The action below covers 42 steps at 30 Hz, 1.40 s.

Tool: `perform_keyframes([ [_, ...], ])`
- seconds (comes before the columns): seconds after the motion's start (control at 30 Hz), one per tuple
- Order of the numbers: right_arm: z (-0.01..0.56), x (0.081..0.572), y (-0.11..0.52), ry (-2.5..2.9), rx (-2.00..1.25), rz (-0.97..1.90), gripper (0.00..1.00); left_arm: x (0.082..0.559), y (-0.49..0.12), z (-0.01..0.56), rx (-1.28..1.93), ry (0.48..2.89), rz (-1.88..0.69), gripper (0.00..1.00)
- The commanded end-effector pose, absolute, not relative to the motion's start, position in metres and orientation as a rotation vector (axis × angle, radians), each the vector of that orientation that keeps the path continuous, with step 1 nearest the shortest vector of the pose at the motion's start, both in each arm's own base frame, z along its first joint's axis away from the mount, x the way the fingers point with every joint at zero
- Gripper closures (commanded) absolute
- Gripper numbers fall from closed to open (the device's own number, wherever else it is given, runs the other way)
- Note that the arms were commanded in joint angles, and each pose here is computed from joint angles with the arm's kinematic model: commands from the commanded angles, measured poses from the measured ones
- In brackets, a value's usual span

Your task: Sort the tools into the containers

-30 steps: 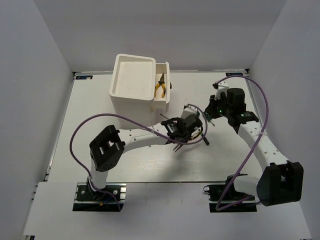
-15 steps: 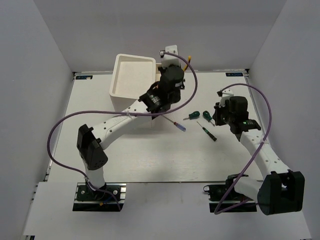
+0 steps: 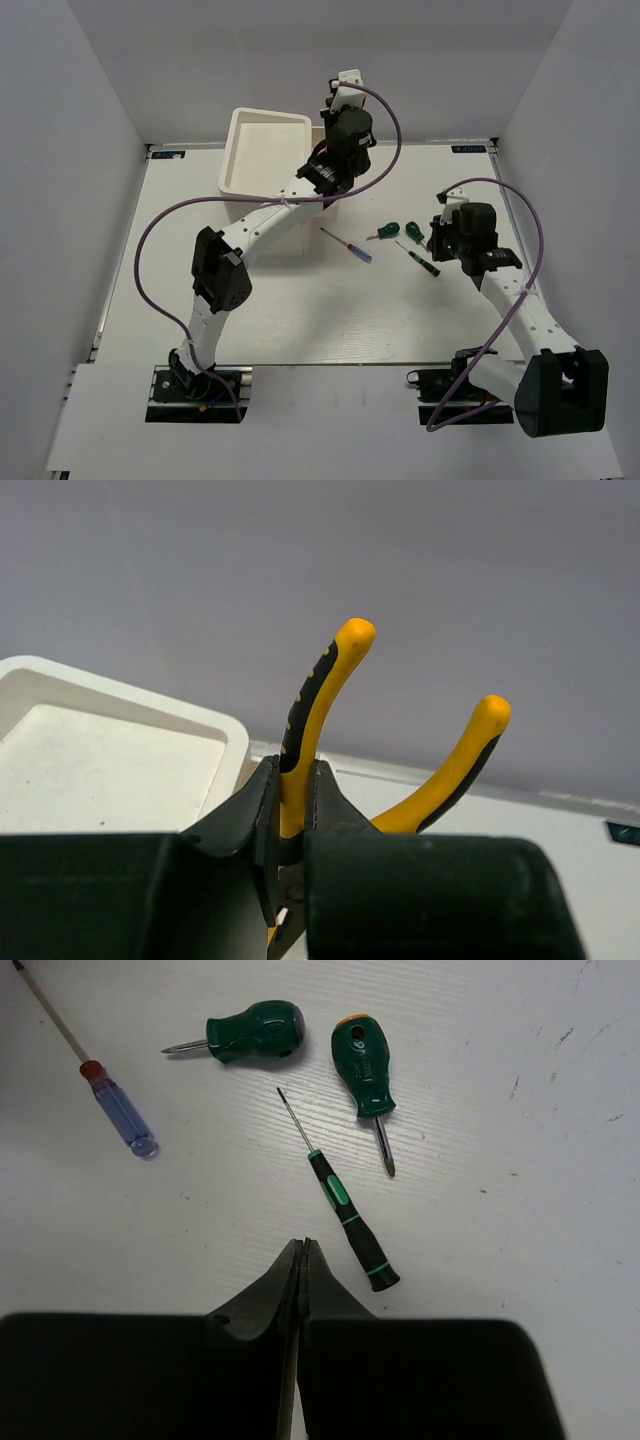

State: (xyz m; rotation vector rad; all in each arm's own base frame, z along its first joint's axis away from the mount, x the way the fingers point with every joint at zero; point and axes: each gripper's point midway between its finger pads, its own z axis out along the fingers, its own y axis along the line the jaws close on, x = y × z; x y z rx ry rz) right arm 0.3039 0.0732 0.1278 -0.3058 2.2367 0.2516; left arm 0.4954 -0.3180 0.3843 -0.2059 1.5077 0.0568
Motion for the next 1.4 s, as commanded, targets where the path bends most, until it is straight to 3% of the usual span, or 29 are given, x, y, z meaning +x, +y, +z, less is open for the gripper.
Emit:
perform_keyframes([
  [0.0, 0.140, 0.309, 0.072, 2.191, -0.280, 0.254, 1.00, 0.489, -0.297, 0.416, -0.256, 1.467, 0.082, 1.00],
  [0.37, 0.138, 0.312, 0.064, 2.199, -0.233, 0.250, 1.00, 0.492, -0.282, 0.382, -0.244, 1.530, 0.237, 1.00],
  [1.07, 0.142, 0.313, 0.055, 2.193, -0.198, 0.261, 1.00, 0.485, -0.270, 0.329, -0.320, 1.664, 0.208, 1.00],
  [1.13, 0.144, 0.314, 0.056, 2.191, -0.201, 0.271, 1.00, 0.485, -0.265, 0.329, -0.326, 1.673, 0.206, 0.86],
  [1.17, 0.144, 0.313, 0.056, 2.191, -0.203, 0.271, 1.00, 0.485, -0.264, 0.329, -0.326, 1.673, 0.206, 0.86],
  [1.27, 0.145, 0.313, 0.057, 2.187, -0.205, 0.277, 1.00, 0.486, -0.268, 0.324, -0.305, 1.687, 0.192, 0.56],
  [1.37, 0.146, 0.314, 0.057, 2.188, -0.209, 0.281, 1.00, 0.485, -0.271, 0.338, -0.314, 1.666, 0.136, 0.40],
])
